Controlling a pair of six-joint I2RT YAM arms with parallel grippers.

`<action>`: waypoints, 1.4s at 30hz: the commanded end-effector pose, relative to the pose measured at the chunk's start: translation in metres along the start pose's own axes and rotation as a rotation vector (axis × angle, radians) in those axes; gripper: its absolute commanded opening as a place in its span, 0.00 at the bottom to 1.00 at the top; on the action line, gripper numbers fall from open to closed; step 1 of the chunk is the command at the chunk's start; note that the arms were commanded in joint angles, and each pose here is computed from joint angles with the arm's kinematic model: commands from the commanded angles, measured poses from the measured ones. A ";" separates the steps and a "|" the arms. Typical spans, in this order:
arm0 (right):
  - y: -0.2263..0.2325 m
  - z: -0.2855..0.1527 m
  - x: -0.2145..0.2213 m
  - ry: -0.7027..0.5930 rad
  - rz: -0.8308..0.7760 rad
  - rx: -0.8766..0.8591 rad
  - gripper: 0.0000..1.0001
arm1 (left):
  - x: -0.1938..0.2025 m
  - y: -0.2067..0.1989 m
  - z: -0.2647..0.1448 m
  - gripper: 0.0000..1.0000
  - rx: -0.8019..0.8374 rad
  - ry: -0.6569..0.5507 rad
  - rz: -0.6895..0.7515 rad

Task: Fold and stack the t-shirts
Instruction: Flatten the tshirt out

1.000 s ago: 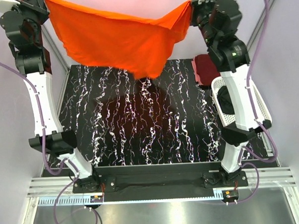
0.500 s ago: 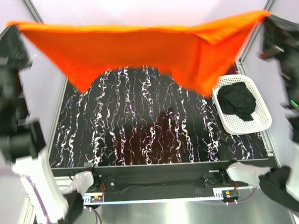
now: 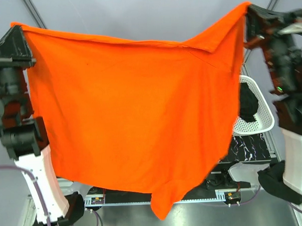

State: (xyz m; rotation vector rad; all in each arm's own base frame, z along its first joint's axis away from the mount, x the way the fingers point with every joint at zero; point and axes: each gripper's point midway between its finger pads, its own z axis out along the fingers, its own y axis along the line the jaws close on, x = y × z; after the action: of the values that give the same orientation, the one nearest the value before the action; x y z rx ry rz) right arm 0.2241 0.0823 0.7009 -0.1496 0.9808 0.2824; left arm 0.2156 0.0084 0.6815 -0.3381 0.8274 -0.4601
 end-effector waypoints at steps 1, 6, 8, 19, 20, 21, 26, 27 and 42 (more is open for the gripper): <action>0.004 0.044 0.034 -0.006 -0.055 0.009 0.00 | 0.013 0.029 0.029 0.00 -0.057 -0.044 0.010; 0.016 0.102 0.088 0.011 -0.085 -0.001 0.00 | 0.042 0.058 0.070 0.00 -0.064 -0.058 0.025; 0.018 0.128 0.104 -0.004 -0.095 0.010 0.00 | 0.056 0.069 0.091 0.00 -0.055 -0.062 0.027; -0.005 0.184 0.141 -0.044 -0.123 0.045 0.00 | 0.091 0.100 0.152 0.00 -0.058 -0.048 0.068; -0.006 0.179 0.136 -0.042 -0.115 0.042 0.00 | 0.096 0.103 0.150 0.00 -0.059 -0.035 0.066; -0.008 0.178 0.144 -0.020 -0.118 0.041 0.00 | 0.093 0.100 0.144 0.00 -0.055 -0.036 0.063; -0.008 0.148 0.176 0.080 -0.072 0.034 0.00 | 0.142 0.135 0.099 0.00 -0.136 0.066 0.039; -0.008 0.142 0.181 0.098 -0.060 0.033 0.00 | 0.149 0.140 0.089 0.00 -0.153 0.086 0.040; 0.057 -0.107 0.356 0.731 0.411 -0.141 0.00 | 0.279 0.283 -0.217 0.00 -0.783 0.494 0.093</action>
State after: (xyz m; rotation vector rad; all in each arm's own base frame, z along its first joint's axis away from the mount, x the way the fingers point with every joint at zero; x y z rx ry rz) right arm 0.3441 0.1567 0.3679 -0.2040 1.6455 0.5215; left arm 0.3121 0.0596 0.2899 -0.7577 1.4314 -0.2450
